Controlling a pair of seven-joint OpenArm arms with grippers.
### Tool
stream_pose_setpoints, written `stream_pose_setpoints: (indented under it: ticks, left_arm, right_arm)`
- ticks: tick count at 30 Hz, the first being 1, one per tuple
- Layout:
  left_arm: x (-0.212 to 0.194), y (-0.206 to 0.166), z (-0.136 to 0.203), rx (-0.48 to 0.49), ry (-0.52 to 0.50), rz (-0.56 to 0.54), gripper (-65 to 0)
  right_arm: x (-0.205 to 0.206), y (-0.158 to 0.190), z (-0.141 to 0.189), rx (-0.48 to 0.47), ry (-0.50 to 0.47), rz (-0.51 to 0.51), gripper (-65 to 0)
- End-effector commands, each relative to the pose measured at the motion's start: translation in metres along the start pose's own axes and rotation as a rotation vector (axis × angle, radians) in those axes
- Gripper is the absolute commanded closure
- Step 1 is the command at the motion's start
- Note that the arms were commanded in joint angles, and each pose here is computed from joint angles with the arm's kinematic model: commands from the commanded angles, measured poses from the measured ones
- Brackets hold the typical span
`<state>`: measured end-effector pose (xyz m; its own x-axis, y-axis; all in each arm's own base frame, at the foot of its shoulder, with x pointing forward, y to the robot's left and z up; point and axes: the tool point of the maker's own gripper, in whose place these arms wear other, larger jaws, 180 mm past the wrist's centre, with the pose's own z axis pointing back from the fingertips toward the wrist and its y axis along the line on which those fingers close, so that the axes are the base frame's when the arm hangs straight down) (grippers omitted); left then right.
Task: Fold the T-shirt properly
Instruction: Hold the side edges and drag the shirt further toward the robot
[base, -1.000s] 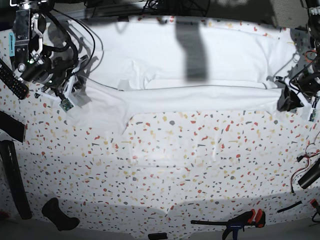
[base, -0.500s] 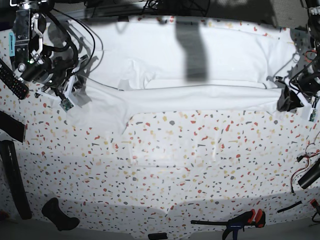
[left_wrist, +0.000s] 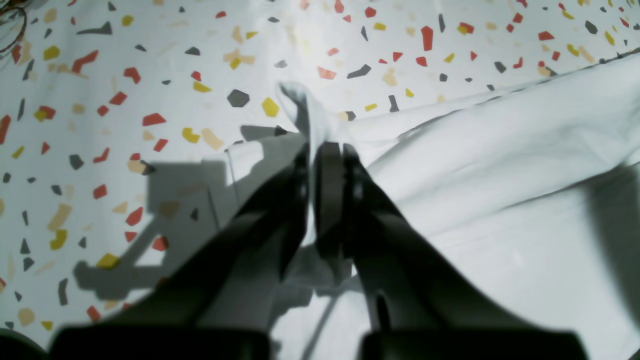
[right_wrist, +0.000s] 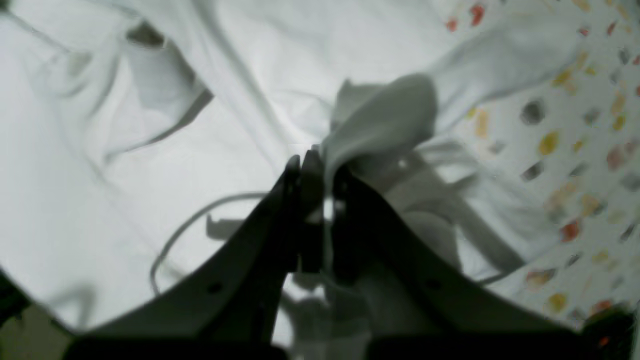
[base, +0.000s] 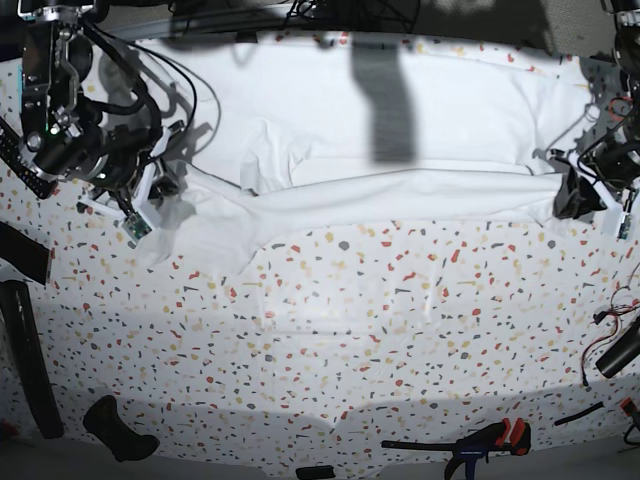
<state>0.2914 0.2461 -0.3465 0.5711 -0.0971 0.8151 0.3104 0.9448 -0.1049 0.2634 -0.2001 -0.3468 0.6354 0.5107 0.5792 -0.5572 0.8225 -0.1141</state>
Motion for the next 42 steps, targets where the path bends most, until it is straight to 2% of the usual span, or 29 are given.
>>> stream_pose_setpoints:
  ticks: [1,6,13,16,24,32,38,42]
  left_arm:
    - [0.017,0.004,0.004,0.007,-0.047,-0.021,0.0]
    - [0.017,0.004,0.004,0.007,-0.047,-0.021,0.0]
    - [0.017,0.004,0.004,0.007,-0.047,-0.021,0.0]
    - [0.019,0.003,0.004,0.006,-0.051,-0.026,0.0]
    - [0.041,-0.007,0.011,-0.003,-0.094,-0.089,0.0]
    - [0.027,-0.010,0.013,0.006,0.020,-0.125,0.0]
    - [0.018,0.013,0.015,0.124,0.089,-0.239,0.0]
    - [0.014,0.014,0.016,0.132,0.101,-0.246,0.0]
  right_arm:
    - [0.014,-0.002,0.008,0.000,-0.044,0.024,0.0]
    - [0.019,0.012,0.017,0.045,-0.031,0.037,0.0]
    - [-0.015,0.014,0.016,0.019,0.094,0.048,0.0]
    - [-0.029,0.018,0.014,0.013,0.107,0.047,0.0]
    - [-0.060,0.016,-0.004,0.035,0.131,-0.038,0.0]
    - [-0.070,0.014,-0.008,0.029,0.158,-0.051,0.0]
    - [-0.083,-0.005,-0.005,-0.072,0.227,-0.023,0.0]
    - [-0.084,-0.006,-0.005,-0.079,0.233,-0.018,0.0]
